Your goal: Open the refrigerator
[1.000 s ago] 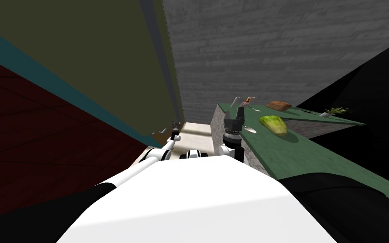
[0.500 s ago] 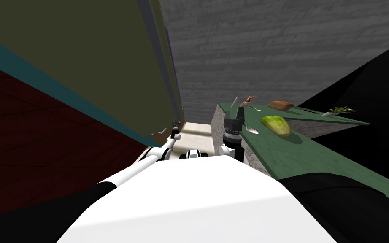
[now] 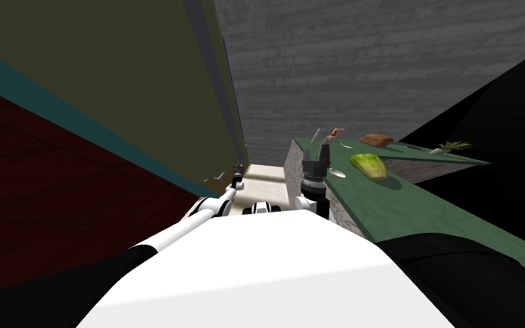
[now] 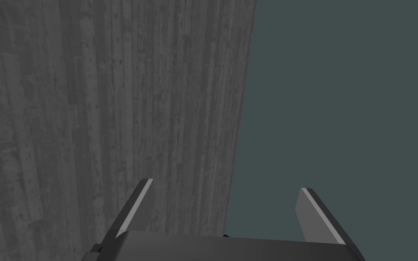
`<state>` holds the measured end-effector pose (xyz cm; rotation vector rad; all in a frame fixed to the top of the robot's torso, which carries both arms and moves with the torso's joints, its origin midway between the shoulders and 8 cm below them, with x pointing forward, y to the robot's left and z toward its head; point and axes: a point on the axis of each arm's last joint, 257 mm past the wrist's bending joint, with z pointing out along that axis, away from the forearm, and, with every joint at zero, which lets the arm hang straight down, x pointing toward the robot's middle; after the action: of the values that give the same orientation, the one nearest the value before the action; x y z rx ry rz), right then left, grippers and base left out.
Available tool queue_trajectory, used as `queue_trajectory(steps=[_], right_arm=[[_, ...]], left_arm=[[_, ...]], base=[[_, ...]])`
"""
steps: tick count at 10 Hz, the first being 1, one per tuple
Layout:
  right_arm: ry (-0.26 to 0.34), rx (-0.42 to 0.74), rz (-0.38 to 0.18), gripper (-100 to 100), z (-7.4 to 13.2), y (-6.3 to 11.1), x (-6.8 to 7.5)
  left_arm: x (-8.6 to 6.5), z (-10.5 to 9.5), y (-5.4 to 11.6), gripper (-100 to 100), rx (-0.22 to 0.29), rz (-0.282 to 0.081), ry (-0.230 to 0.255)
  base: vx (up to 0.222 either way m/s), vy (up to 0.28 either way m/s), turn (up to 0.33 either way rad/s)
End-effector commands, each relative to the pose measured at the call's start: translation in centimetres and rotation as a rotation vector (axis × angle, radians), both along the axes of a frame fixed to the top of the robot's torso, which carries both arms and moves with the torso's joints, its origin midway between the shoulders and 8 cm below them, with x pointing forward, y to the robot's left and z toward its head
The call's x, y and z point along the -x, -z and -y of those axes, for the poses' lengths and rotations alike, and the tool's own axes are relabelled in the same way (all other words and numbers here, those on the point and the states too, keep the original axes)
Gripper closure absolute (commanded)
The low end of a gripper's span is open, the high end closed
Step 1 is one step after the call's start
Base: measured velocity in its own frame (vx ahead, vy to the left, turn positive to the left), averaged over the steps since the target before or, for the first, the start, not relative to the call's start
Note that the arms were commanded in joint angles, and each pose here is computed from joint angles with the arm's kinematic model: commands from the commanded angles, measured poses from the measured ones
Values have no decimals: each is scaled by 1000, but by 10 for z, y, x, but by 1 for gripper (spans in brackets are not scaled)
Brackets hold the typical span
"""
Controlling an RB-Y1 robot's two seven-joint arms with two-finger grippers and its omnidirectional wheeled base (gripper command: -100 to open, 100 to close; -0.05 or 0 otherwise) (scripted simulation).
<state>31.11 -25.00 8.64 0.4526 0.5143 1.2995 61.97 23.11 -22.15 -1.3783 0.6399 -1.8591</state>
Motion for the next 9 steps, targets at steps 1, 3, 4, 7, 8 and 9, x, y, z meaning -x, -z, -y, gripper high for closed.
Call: queue_trajectory(steps=[1,3,4,7,8,9], right_arm=[[0,0,0,0,0,0,0],[0,0,0,0,0,0,0],[0,0,0,0,0,0,0],[0,0,0,0,0,0,0],[0,0,0,0,0,0,0],[0,0,0,0,0,0,0]], left_arm=[[-2,12,-7,100,4,9,26],[-5,25,-13,100,5,15,56],[-5,25,-13,100,5,14,55],[-10,44,-19,100,5,15,98],[-10,44,-19,100,5,15,98],[-6,45,-5,100,5,-15,101]], base=[[-68,59,-37],[-93,77,-47],[-41,25,-8],[-97,92,-67],[-27,0,4],[-3,-9,-4]])
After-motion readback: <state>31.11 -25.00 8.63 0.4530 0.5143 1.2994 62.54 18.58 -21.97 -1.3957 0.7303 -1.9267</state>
